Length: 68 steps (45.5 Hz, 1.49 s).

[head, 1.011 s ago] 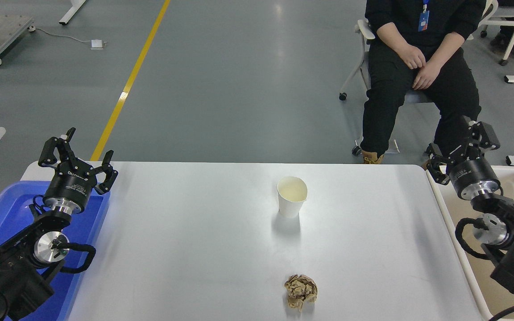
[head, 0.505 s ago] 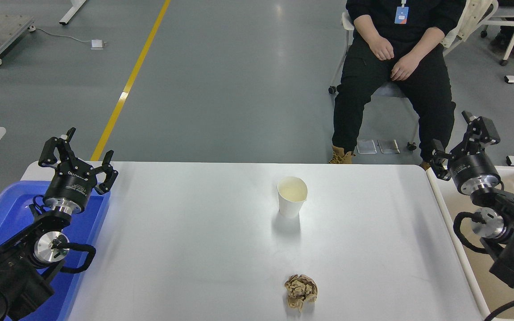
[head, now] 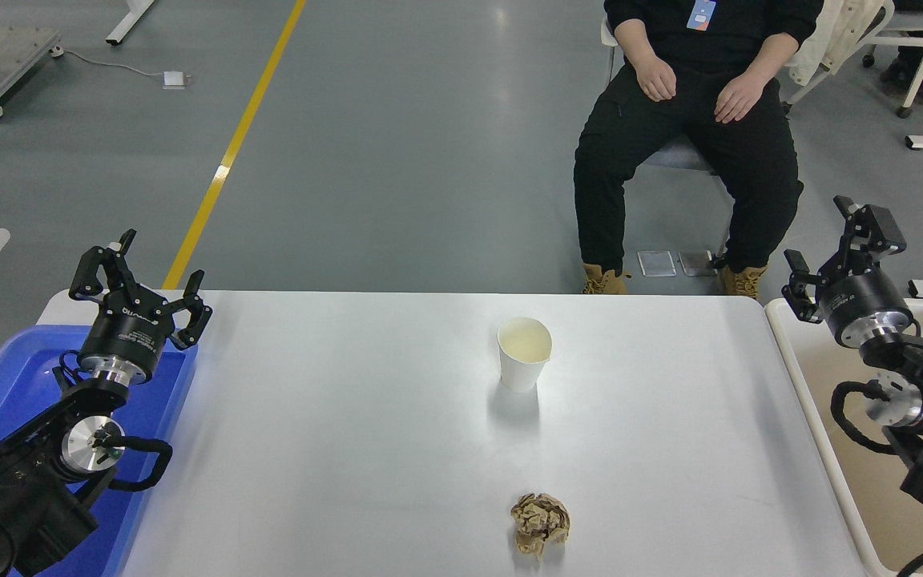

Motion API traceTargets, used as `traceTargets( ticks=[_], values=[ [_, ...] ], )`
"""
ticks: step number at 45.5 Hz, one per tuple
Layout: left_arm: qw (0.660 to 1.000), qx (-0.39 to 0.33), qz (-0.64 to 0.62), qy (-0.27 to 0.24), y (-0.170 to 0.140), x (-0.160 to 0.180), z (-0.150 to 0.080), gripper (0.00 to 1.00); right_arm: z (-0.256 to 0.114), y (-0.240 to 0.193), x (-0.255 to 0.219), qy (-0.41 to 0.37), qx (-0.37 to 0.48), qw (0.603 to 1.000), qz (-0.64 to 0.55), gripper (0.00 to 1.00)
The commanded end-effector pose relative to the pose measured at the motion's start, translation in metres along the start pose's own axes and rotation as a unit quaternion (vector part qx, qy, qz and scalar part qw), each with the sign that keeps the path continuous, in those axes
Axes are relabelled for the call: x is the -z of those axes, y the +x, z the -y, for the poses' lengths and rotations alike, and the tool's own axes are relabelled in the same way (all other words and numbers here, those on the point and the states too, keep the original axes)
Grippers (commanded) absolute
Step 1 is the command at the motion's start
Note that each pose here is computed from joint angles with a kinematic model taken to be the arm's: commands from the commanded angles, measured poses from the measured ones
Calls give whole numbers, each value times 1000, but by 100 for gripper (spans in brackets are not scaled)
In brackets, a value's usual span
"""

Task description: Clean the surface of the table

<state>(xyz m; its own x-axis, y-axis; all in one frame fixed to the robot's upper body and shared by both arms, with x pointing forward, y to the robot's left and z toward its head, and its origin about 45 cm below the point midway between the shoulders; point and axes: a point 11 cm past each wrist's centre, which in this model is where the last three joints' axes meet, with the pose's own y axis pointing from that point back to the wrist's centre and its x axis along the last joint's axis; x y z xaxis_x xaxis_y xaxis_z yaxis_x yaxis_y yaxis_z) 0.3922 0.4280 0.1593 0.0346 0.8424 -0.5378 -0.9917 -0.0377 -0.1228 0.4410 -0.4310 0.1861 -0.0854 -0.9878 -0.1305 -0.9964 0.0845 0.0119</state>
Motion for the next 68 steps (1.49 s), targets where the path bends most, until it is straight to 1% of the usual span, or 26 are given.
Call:
traceTargets(
  ticks=[1,4,7,11,16,20,22,26,30,35,38,41,44,46,52,59,61,65,68],
  values=[
    [1000,0,0,0,0,0,0,100,17,-16,22,5,38,998,-50,99],
    [1000,0,1,0,0,0,0,100,25,-25,37,5,66,994,-92,99],
    [1000,0,1,0,0,0,0,100,32,-33,51,-1,105,981,-164,99],
    [1000,0,1,0,0,0,0,100,39,-56,57,-21,177,942,-285,99],
    [1000,0,1,0,0,0,0,100,46,-78,67,-32,241,884,-400,99],
    [1000,-1,0,0,0,0,0,100,54,-98,86,-18,268,855,-443,99],
    [1000,0,1,0,0,0,0,100,57,-114,92,-7,282,847,-451,99],
    [1000,0,1,0,0,0,0,100,56,-145,91,-1,326,821,-469,99],
    [1000,0,0,0,0,0,0,100,46,-176,87,0,391,763,-514,99],
    [1000,0,0,0,0,0,0,100,24,-210,71,1,471,683,-558,99],
    [1000,0,0,0,0,0,0,100,11,-231,68,14,507,643,-574,99],
    [1000,0,0,0,0,0,0,100,0,-246,63,23,535,608,-586,99],
    [1000,0,1,0,0,0,0,100,-6,-255,56,27,551,582,-598,99],
    [1000,0,1,0,0,0,0,100,-9,-269,51,35,563,564,-603,99],
    [1000,0,0,0,0,0,0,100,-11,-293,38,44,572,541,-614,99],
    [1000,0,1,0,0,0,0,100,-22,-322,11,59,586,517,-621,99],
    [1000,0,0,0,0,0,0,100,-20,-323,3,59,575,517,-632,99],
    [1000,0,0,0,0,0,0,100,-9,-314,-8,37,541,522,-658,99],
    [1000,0,1,0,0,0,0,100,-7,-313,-22,22,528,525,-667,99]
  ],
)
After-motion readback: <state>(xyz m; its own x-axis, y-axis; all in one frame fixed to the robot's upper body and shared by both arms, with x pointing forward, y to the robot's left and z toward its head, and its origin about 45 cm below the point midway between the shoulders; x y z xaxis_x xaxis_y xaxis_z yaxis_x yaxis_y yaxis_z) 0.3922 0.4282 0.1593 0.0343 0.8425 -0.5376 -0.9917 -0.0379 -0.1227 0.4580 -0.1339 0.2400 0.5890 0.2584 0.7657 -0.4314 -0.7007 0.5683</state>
